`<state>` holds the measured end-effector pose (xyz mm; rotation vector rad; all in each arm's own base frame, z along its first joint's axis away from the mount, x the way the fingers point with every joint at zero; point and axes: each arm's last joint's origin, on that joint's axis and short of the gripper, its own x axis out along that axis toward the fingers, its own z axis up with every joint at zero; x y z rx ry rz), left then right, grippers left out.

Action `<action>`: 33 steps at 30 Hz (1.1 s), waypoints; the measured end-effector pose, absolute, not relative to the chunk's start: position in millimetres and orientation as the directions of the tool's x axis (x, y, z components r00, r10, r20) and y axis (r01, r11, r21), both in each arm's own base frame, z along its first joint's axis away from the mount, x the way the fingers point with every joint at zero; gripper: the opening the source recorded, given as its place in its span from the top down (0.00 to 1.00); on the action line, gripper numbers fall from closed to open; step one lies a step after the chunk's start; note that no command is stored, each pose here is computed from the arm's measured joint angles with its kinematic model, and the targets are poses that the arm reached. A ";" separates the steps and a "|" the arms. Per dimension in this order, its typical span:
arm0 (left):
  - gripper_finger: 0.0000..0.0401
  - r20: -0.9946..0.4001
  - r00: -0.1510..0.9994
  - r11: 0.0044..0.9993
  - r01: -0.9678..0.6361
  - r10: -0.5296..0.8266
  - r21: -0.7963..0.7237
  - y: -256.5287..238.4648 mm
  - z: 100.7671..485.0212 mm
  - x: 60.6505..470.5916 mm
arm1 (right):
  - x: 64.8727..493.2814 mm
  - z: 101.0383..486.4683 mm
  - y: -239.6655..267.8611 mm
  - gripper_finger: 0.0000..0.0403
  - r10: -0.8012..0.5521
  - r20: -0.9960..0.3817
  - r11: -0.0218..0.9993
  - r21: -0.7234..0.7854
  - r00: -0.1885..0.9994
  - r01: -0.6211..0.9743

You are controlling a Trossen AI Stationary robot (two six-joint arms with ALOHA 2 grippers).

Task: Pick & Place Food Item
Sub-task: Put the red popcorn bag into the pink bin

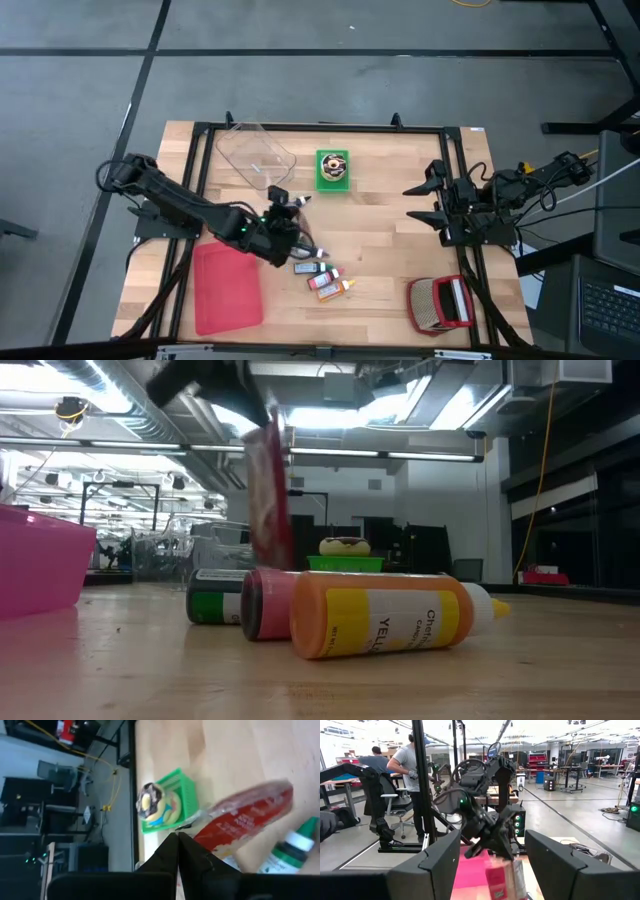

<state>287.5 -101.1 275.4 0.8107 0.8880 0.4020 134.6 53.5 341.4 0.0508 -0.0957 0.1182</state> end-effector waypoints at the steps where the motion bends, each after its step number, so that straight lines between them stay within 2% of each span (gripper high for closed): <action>1: 1.00 -0.517 0.591 0.643 -0.003 0.619 0.766 -102.7 278.2 284.4 | 134.6 341.4 53.5 0.44 0.115 0.098 0.992 0.045 0.988 -0.120; 17: 1.00 -0.465 0.602 0.623 -0.071 0.649 0.779 -129.4 281.0 251.9 | 134.8 341.3 53.6 0.44 0.115 0.098 0.992 0.045 0.989 -0.120; 29: 1.00 -0.406 0.637 0.619 -0.143 0.655 0.772 -149.7 321.5 223.7 | 134.8 341.2 53.6 0.44 0.116 0.097 0.991 0.050 0.989 -0.121; 33: 1.00 -0.438 0.620 0.644 -0.146 0.651 0.751 -151.5 323.3 212.2 | 135.0 341.1 53.7 0.44 0.116 0.096 0.991 0.051 0.989 -0.122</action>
